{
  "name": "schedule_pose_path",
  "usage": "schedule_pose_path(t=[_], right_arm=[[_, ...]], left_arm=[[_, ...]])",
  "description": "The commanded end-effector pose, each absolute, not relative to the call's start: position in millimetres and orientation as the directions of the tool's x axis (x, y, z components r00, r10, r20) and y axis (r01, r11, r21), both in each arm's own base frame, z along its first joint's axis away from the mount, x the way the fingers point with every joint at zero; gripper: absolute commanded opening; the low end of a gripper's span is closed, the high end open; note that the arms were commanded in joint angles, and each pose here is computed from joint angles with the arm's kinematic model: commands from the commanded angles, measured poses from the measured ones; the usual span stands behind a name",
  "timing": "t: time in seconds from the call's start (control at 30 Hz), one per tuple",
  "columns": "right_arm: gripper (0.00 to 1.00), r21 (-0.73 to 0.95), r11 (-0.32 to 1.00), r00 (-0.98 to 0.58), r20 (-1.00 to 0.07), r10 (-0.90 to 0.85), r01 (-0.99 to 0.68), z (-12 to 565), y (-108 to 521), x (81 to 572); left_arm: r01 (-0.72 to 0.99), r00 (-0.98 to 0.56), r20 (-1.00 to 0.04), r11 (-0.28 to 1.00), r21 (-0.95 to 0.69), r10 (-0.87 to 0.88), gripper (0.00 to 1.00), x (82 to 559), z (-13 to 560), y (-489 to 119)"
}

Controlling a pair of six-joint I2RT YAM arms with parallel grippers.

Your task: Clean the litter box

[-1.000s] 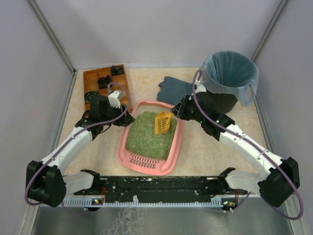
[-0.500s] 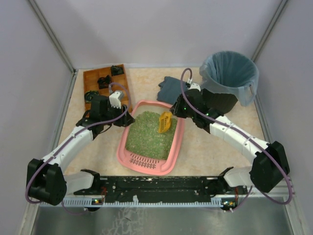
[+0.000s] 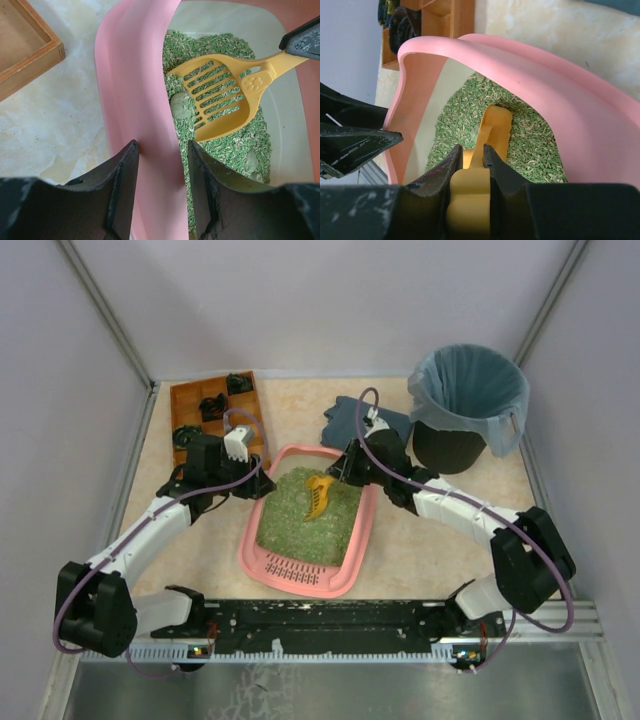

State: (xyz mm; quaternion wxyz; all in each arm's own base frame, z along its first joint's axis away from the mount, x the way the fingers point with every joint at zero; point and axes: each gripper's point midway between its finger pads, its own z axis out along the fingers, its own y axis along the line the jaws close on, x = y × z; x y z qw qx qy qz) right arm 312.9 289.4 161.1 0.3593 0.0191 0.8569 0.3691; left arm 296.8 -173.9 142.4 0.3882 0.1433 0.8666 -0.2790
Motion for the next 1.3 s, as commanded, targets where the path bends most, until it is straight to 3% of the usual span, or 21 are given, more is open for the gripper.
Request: schedule_pose_path(t=[0.0,0.53,1.07,1.27], right_arm=[[0.00,0.737,0.601,-0.771,-0.564,0.295,-0.310,175.2,321.3,297.3],[0.00,0.801,0.534,-0.822,-0.480,0.305,-0.270,160.9,347.1,260.3],[0.00,0.847,0.482,-0.724,-0.476,0.500,-0.224,193.5,307.2,255.0],[0.00,0.851,0.476,-0.704,-0.478,0.524,-0.223,198.1,300.0,257.4]], left_arm=[[0.482,-0.647,-0.762,0.790,-0.378,0.031,0.49,300.2,150.3,-176.6],[0.482,-0.650,-0.759,0.790,-0.379,0.032,0.49,300.0,149.6,-176.8],[0.450,-0.568,-0.823,0.834,-0.320,-0.010,0.65,304.8,171.2,-162.6],[0.447,-0.540,-0.841,0.839,-0.309,-0.023,0.65,305.3,176.7,-160.0]])
